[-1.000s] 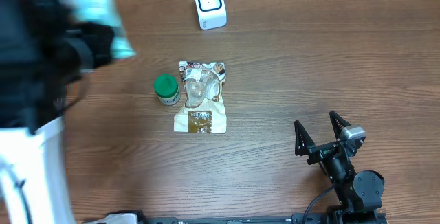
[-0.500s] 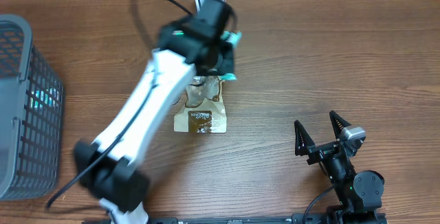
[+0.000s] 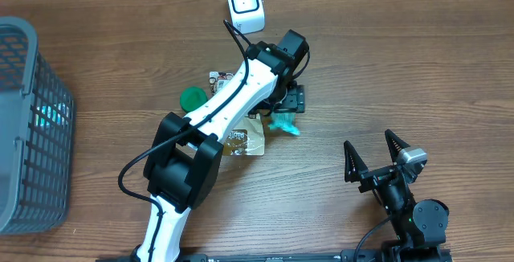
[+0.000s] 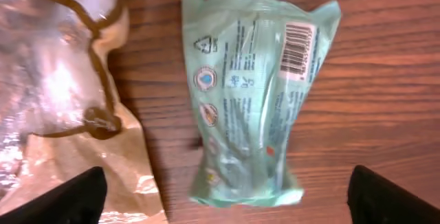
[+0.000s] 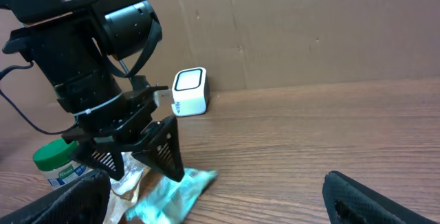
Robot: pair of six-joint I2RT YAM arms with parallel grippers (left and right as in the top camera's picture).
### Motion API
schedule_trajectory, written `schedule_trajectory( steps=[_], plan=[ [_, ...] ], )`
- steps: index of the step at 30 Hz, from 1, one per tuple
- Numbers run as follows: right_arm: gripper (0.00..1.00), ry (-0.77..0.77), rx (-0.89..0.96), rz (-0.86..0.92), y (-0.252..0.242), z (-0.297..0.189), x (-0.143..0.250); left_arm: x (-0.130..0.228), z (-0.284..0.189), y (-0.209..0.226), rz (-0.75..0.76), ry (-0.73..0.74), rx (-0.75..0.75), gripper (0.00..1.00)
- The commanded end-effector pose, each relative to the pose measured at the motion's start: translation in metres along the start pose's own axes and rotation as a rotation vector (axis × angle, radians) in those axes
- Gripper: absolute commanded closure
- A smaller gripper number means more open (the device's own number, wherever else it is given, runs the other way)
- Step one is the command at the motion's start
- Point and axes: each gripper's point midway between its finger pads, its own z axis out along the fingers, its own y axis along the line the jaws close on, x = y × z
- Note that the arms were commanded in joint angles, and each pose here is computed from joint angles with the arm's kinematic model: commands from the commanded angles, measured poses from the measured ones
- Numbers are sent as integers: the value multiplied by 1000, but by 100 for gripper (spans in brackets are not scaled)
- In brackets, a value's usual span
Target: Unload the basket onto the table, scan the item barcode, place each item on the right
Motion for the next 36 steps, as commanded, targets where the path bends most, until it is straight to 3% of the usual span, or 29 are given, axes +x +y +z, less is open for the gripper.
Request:
schedule_trajectory(
  steps=[1,6,10,15,20,28,30,33,36],
  plan=[
    [0,-5,5,-5,-2,0,1,-6,-27,-15,38,-24,83,6],
    [0,-5,5,-5,-2,0,1,-24,-102,-12,63,-151,141,12],
    [0,-5,5,-5,-2,0,1,-35,-194,21,34,-322,160,15],
    [0,-5,5,-5,-2,0,1,-31,-294,112,-140,-543,91,15],
    [0,-5,5,-5,-2,0,1,2,-350,226,-418,-658,-16,11],
    [0,-5,5,-5,-2,0,1,51,-375,390,-908,-724,-184,11],
    [0,-5,5,-5,-2,0,1,54,-367,411,-972,-710,-145,8],
    [0,-5,5,-5,-2,0,1,42,-344,441,-1027,-679,55,11],
    [0,-5,5,-5,-2,0,1,49,-320,476,-1096,-613,45,13]
  ],
)
